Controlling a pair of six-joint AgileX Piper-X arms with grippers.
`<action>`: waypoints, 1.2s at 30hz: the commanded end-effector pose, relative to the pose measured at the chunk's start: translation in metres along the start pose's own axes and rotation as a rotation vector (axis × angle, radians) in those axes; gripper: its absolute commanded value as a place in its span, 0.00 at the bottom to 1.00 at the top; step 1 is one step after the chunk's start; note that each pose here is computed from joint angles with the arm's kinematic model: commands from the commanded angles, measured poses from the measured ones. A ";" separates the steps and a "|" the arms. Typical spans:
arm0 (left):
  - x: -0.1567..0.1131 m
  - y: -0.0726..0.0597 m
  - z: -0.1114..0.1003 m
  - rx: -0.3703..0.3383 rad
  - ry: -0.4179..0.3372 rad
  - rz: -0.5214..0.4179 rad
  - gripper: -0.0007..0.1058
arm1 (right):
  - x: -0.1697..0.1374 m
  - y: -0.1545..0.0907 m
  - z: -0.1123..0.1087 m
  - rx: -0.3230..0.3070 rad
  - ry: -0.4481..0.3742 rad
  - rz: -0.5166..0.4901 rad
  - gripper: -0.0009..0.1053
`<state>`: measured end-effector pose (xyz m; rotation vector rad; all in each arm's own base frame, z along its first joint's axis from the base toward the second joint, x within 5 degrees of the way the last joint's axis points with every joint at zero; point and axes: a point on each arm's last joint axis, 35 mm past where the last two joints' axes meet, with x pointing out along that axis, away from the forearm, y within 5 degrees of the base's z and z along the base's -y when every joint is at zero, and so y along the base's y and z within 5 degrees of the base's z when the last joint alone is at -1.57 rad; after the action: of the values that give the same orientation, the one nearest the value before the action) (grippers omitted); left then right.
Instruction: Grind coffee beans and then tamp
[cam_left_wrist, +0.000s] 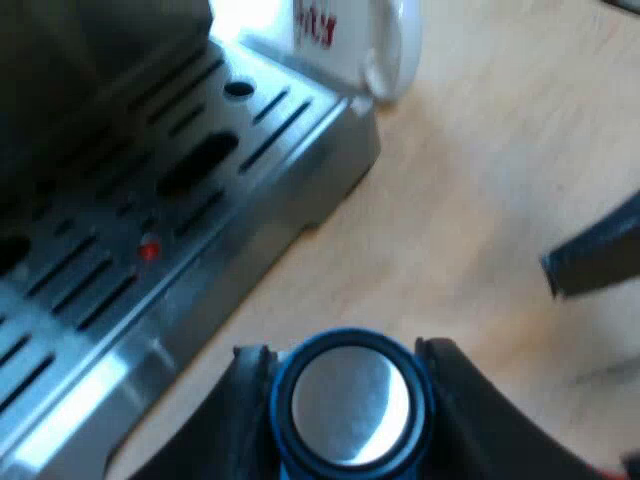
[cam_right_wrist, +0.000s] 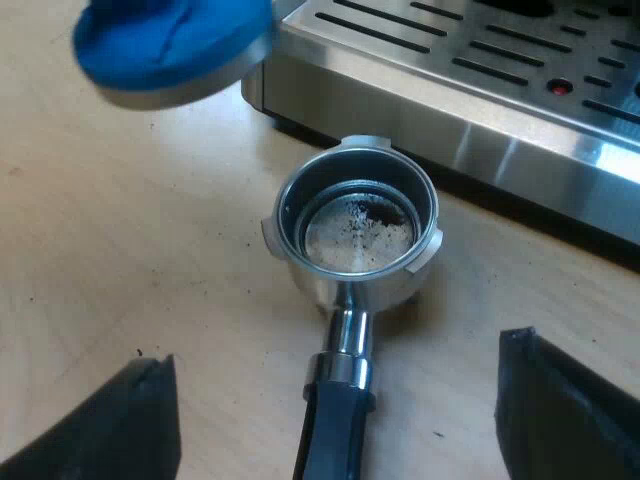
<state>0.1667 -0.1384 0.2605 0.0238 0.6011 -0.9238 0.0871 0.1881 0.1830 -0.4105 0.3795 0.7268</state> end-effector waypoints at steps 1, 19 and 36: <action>0.010 -0.006 0.007 0.059 0.002 -0.025 0.18 | 0.000 -0.001 0.000 -0.008 -0.006 -0.002 0.64; 0.048 0.004 0.002 0.052 0.095 -0.015 0.18 | 0.000 -0.001 0.000 -0.008 -0.006 -0.004 0.64; 0.065 0.011 -0.010 0.113 0.163 0.009 0.18 | 0.000 -0.001 0.000 -0.008 -0.006 -0.004 0.64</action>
<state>0.1976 -0.1743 0.2129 0.1898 0.7350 -0.9482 0.0871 0.1882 0.1831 -0.4095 0.3786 0.7269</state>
